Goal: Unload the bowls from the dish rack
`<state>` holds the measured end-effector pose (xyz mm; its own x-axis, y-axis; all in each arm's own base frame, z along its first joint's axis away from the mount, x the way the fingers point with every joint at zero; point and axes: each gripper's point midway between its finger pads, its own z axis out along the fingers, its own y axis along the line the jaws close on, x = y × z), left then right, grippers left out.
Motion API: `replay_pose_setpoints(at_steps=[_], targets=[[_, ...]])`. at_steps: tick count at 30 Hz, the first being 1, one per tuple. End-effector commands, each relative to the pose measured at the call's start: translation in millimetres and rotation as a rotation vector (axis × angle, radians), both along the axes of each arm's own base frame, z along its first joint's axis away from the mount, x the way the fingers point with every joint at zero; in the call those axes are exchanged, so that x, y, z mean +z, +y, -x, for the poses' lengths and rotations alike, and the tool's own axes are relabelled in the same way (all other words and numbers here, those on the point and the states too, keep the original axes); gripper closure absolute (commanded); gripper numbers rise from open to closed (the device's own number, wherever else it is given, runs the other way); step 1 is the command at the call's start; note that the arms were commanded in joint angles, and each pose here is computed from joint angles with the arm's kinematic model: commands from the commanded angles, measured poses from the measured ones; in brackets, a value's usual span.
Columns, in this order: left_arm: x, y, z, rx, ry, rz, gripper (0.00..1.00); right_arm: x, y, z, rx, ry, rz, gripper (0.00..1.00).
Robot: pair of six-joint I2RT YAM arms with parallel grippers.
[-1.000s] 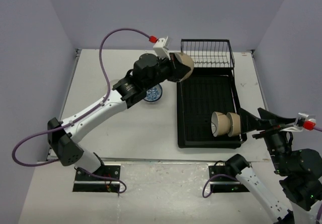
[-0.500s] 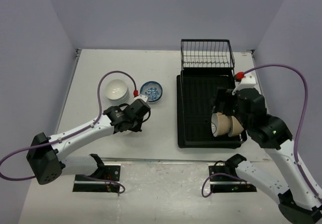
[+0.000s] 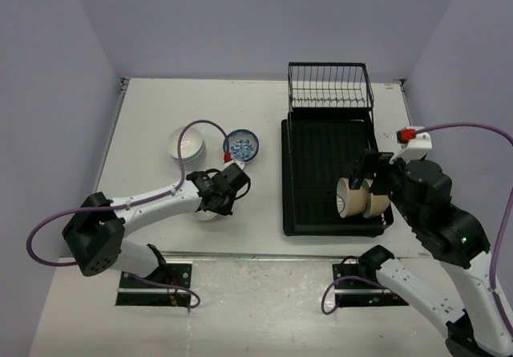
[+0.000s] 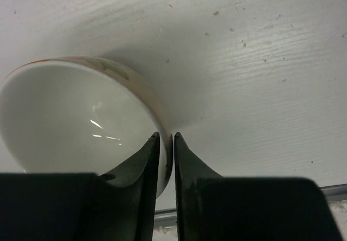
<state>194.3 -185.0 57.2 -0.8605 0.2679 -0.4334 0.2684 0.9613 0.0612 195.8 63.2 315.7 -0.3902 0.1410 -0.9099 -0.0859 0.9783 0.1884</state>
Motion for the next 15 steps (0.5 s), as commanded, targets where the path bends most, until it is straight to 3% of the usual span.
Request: replay_pose_setpoints(at_steps=[1,5,6,7,10,13,14,15], targets=[[10,-13,-16,-0.004,-0.079,0.035,0.81,10,-4,2,-0.002,-0.059,-0.007,0.01],[32,-23,-22,-0.01,-0.126,0.089,0.46,11,-4,3,0.004,-0.065,-0.012,0.01],[41,-25,-22,-0.009,-0.139,0.104,0.15,11,-4,3,0.004,-0.065,-0.01,0.01],[62,-32,-25,-0.013,-0.183,0.152,0.0,11,-4,2,0.003,-0.064,-0.009,0.01],[106,-39,-34,0.0,-0.282,0.239,0.0,13,-5,2,-0.004,-0.074,-0.013,0.01],[148,-56,-36,0.001,-0.365,0.428,0.0,17,-5,1,-0.008,-0.105,-0.031,0.01],[187,-76,-40,-0.009,-0.449,0.628,0.0,19,-6,1,-0.015,-0.117,-0.038,0.01],[204,-100,-27,-0.093,-0.424,0.792,0.0,25,-8,1,-0.027,-0.146,-0.058,0.01]])
